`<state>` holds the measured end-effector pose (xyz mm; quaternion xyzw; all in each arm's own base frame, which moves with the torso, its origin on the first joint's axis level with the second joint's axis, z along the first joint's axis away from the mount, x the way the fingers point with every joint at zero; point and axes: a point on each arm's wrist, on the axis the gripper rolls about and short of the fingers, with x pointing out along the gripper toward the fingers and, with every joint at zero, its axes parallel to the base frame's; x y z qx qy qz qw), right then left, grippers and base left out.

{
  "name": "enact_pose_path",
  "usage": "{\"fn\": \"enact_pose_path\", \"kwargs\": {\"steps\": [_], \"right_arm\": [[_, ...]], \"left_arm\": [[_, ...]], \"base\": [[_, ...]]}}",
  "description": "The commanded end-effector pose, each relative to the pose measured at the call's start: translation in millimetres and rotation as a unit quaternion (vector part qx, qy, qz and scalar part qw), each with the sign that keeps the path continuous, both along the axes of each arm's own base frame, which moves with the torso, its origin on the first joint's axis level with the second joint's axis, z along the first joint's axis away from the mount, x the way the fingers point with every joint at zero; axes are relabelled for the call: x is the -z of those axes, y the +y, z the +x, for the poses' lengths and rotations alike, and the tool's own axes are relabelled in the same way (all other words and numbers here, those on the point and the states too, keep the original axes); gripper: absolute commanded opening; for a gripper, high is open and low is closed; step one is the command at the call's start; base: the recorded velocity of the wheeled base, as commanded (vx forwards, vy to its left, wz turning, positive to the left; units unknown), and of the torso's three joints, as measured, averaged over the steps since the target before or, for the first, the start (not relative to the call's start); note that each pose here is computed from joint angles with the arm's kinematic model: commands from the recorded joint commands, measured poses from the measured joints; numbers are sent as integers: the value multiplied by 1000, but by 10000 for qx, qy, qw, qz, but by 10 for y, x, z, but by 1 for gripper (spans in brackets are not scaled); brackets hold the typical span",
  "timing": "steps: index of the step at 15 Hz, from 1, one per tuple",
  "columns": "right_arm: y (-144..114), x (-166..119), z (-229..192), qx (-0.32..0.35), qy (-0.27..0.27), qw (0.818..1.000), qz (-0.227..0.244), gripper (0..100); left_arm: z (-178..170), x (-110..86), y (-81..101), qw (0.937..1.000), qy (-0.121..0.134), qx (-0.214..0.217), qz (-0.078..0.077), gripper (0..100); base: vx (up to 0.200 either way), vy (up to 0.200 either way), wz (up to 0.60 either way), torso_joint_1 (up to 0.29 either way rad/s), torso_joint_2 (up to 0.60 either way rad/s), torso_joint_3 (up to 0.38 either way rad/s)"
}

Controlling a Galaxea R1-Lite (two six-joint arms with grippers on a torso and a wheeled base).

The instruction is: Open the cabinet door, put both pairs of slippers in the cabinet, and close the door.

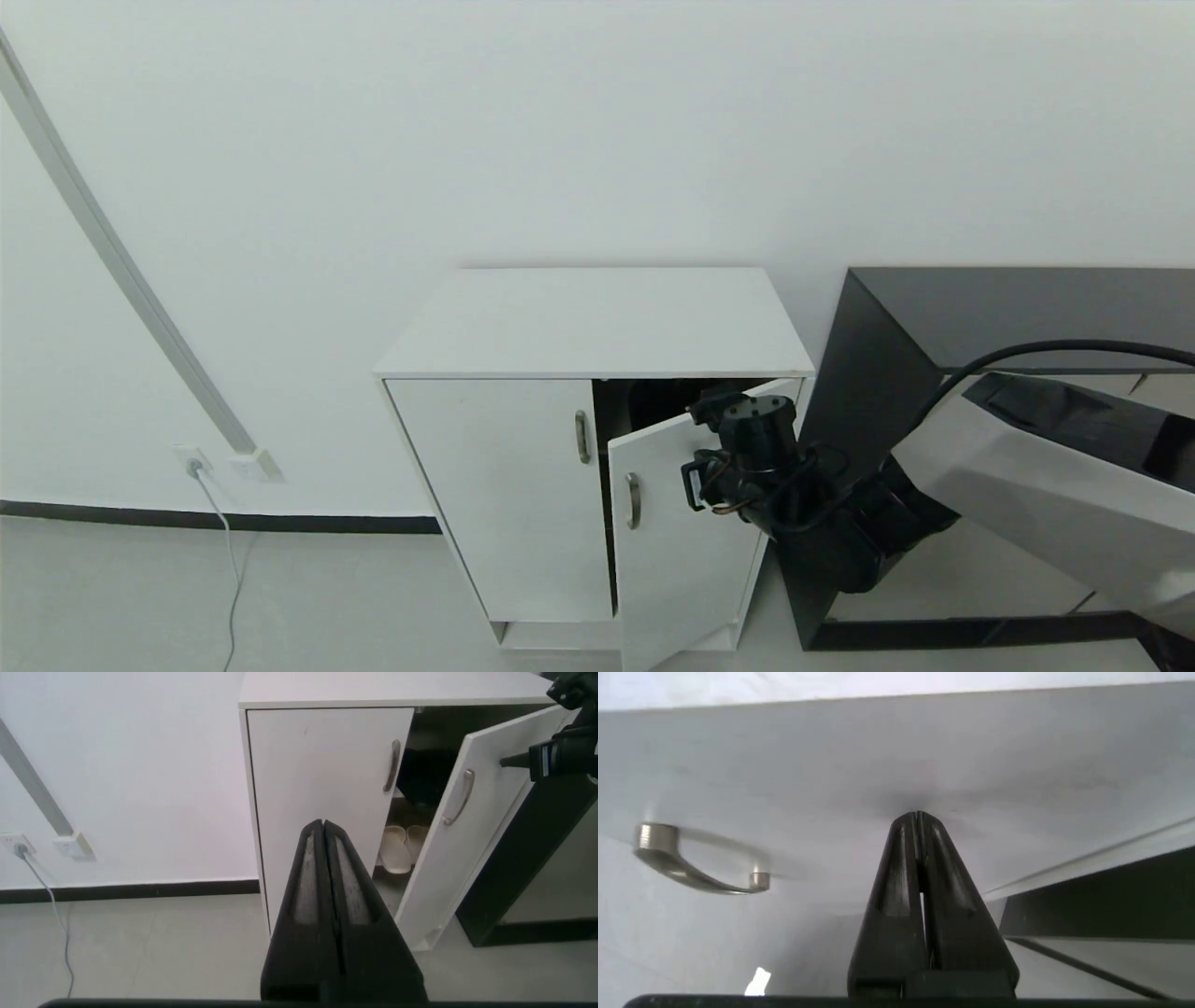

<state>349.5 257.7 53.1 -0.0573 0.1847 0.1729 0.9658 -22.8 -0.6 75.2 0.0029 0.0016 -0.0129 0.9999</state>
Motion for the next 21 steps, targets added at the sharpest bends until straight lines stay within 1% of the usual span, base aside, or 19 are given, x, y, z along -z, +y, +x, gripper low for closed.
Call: {"fn": "enact_pose_path", "kwargs": {"steps": [1,7,13,21], "right_arm": [[12,62,79,36,-3,10000,5,0],[41,77,175,74,-83,9999,64,0],[64,110,264,88,-383,9988,287,0],[85,160,342,114,-522,9978,399,0]], "left_arm": [[0,0,0,10000,-1,2,2,0],[0,0,0,10000,0,-6,-6,0],[0,0,0,10000,0,2,-6,0],[0,0,0,10000,-1,2,2,0]], "base": [[0,0,0,0,0,0],[0,0,0,0,0,0],[0,0,0,0,0,0],[0,0,0,0,0,0]]}}
